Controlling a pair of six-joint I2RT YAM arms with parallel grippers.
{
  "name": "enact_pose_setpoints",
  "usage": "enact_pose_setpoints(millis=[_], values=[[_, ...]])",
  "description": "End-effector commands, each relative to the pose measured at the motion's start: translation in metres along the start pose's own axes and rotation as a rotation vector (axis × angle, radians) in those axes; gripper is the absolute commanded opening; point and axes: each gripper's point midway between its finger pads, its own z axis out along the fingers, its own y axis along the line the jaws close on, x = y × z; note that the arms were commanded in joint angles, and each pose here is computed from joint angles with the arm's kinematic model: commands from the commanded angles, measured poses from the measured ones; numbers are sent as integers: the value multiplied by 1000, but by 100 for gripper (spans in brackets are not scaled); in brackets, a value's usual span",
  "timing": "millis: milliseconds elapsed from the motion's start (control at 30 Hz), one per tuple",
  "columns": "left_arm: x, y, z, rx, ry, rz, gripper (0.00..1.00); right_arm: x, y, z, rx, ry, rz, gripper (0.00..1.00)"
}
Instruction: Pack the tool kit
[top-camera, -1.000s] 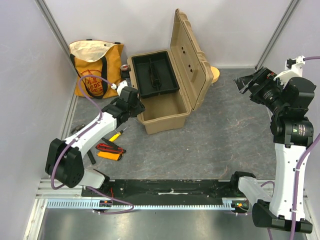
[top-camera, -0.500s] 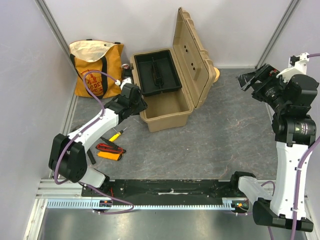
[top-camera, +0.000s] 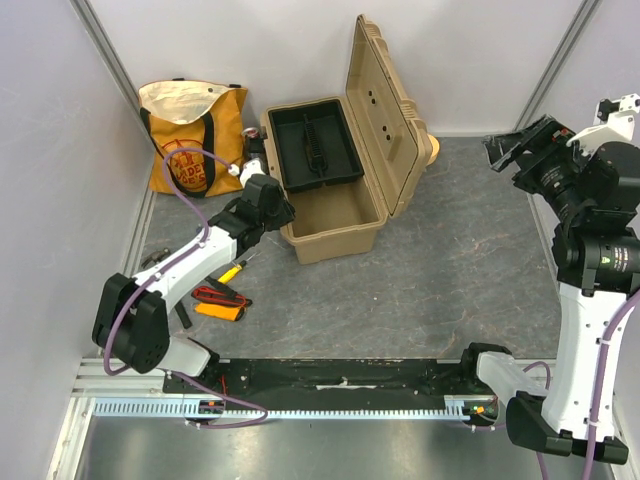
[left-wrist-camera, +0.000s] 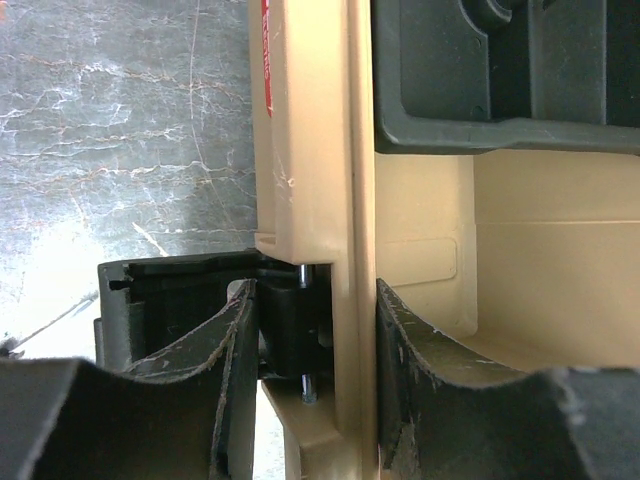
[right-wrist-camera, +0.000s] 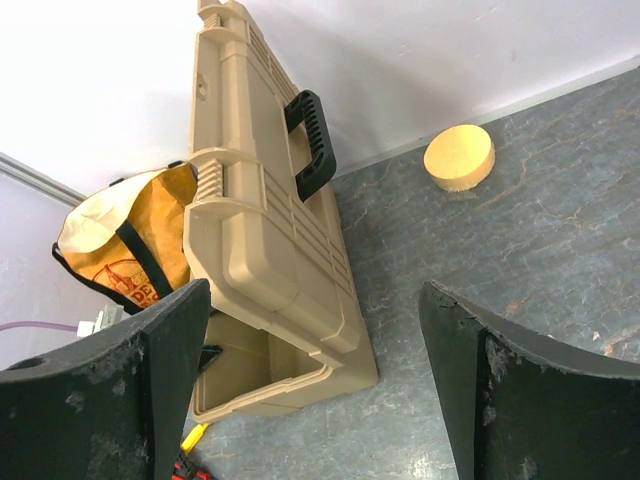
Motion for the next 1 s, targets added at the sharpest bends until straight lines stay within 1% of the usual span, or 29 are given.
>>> enact_pose_setpoints(millis=[0, 200, 300, 333, 433, 500, 600, 867, 900, 967], values=[[56, -41, -26, 190, 190, -16, 29, -23, 13, -9, -18, -64, -31, 91], [48, -46, -37, 217, 167, 3, 50, -33, 28, -14, -75, -69, -79, 92], [33, -54, -47, 249, 129, 22, 65, -33, 41, -16, -140, -56, -110, 91], [26, -57, -51, 256, 109, 30, 73, -34, 45, -17, -163, -53, -115, 92], [9, -65, -64, 286, 60, 58, 84, -35, 60, -19, -231, -44, -129, 92], [-2, -71, -72, 306, 33, 77, 87, -36, 69, -19, -267, -38, -129, 92], [-18, -74, -86, 319, -11, 95, 88, -38, 83, -18, -325, -31, -124, 92], [-60, -65, -121, 290, -161, 106, 89, -47, 133, -14, -542, -22, -78, 91], [-65, -63, -124, 281, -173, 110, 89, -41, 144, -14, -585, -1, -70, 91], [-71, -57, -127, 256, -193, 119, 90, -32, 154, -2, -613, 32, -52, 91]])
